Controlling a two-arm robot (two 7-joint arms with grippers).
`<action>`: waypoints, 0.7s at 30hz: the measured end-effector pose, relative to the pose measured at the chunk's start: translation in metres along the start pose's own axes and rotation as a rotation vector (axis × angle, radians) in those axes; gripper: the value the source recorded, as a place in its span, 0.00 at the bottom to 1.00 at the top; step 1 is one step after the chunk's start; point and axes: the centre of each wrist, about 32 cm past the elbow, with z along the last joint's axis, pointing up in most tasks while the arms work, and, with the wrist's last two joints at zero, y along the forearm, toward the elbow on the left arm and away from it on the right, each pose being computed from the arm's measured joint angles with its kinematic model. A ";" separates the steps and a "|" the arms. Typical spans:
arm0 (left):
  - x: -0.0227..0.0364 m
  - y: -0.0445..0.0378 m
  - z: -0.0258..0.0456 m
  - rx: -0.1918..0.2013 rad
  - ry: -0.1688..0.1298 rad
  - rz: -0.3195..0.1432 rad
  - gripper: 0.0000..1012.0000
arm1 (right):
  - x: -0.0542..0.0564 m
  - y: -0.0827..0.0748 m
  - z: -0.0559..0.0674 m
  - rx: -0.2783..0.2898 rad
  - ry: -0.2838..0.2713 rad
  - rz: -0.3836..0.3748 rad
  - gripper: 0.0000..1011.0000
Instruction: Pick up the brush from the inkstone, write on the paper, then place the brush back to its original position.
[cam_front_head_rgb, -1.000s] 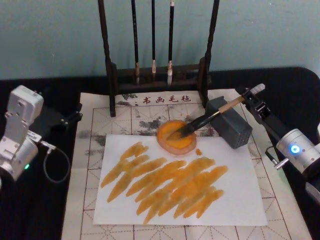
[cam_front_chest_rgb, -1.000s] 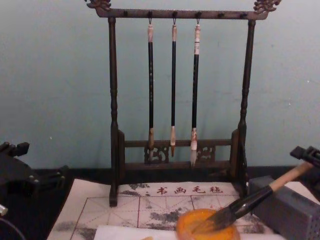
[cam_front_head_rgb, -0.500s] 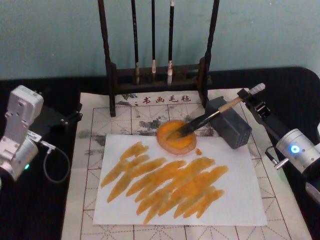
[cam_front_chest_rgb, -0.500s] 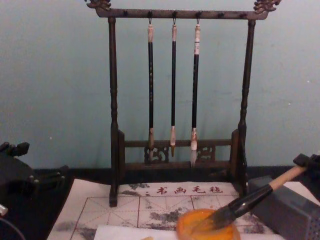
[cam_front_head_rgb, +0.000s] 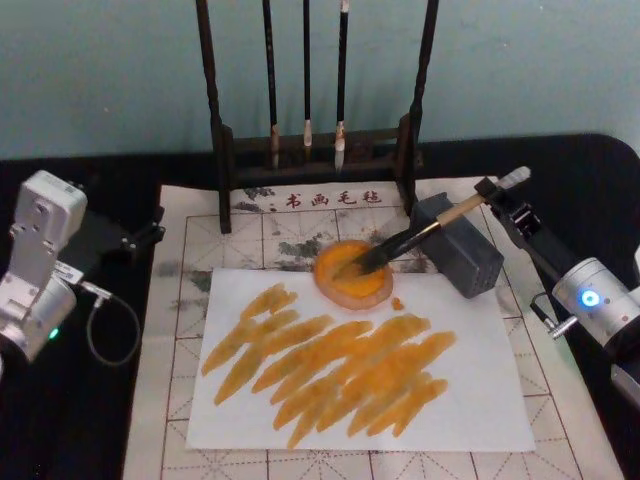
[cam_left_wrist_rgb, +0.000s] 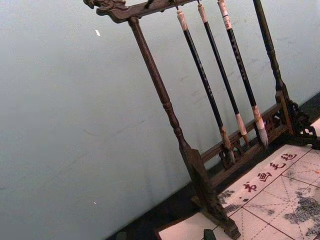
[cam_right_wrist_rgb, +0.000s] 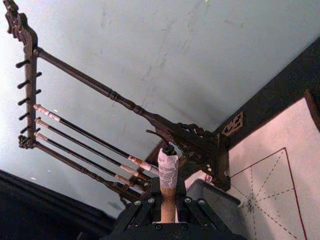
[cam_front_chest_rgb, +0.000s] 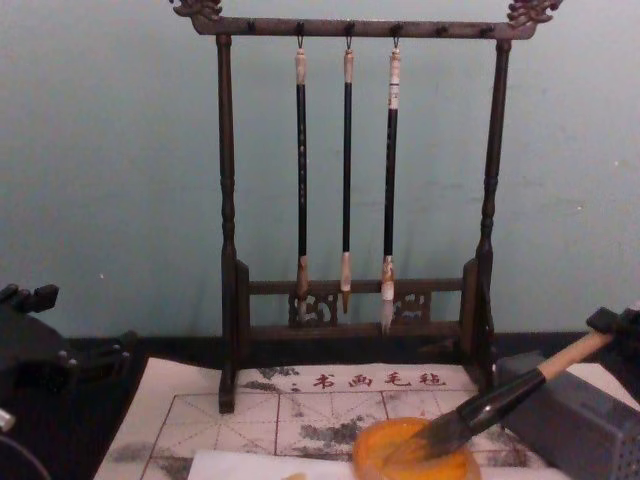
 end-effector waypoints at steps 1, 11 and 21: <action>0.0000 0.0000 0.0000 0.000 0.000 0.000 0.99 | 0.000 0.000 0.000 0.000 0.000 0.000 0.18; 0.0000 0.0000 0.0000 0.000 0.000 0.000 0.99 | 0.000 0.000 0.000 0.000 0.000 0.000 0.18; 0.0000 0.0000 0.0000 0.000 0.000 0.000 0.99 | 0.000 0.000 0.000 0.000 0.000 0.000 0.18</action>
